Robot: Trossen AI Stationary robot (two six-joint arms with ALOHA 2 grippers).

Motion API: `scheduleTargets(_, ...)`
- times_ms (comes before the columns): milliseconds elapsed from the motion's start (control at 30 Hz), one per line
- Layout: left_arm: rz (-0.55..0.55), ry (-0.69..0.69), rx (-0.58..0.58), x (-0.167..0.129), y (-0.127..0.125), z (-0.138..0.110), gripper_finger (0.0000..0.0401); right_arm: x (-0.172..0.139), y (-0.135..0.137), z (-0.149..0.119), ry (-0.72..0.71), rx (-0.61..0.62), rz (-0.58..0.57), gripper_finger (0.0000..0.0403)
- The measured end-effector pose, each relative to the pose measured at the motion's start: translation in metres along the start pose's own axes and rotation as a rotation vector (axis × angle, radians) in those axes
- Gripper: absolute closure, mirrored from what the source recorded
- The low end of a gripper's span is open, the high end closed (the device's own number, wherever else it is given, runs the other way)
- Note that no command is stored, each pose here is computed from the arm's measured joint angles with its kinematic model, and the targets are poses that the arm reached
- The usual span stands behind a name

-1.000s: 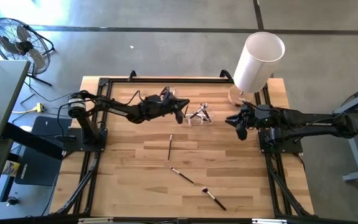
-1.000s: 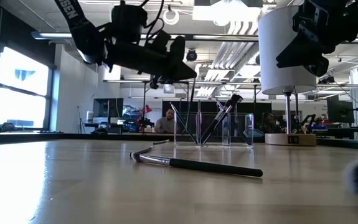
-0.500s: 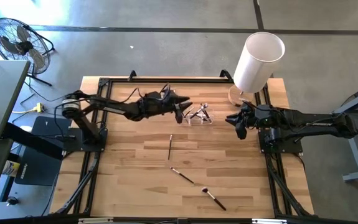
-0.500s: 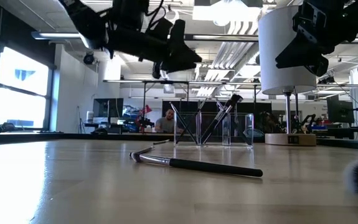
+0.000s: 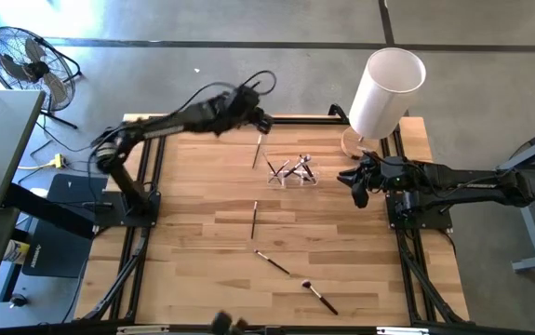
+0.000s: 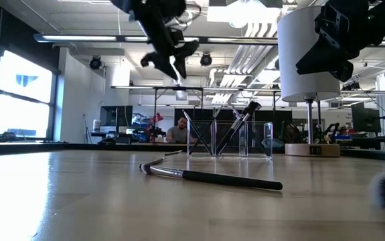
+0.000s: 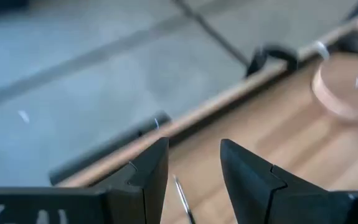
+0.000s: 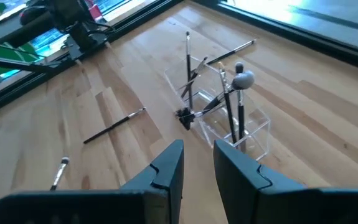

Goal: Put items in baskets/containers
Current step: Put the eyeshadow brush into the middle section of the transparent organizer

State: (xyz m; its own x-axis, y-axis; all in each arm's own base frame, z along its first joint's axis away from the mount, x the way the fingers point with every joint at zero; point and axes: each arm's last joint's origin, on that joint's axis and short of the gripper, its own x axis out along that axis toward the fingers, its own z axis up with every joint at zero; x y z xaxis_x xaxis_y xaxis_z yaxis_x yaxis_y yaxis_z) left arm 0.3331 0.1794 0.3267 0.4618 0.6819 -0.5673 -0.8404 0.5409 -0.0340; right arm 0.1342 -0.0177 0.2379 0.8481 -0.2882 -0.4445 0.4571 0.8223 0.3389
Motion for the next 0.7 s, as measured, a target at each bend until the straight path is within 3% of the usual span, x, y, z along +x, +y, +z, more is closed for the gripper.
scheduleTargets(133,-0.057,0.171,-0.131,0.036,0.02,0.023,0.0256,0.0,-0.001,0.001,-0.022,0.012,-0.035,0.0321)
scheduleTargets(300,-0.045,0.357,-0.198,0.086,0.042,0.025,0.0256,0.0,-0.002,0.001,-0.041,0.044,-0.07,0.0321)
scheduleTargets(500,-0.135,0.538,-0.235,0.133,0.043,0.007,0.0256,0.0,-0.004,0.002,-0.074,0.084,-0.122,0.0321)
scheduleTargets(700,-0.121,0.616,-0.242,0.159,0.043,-0.012,0.0256,0.0,-0.004,0.002,-0.086,0.107,-0.138,0.0321)
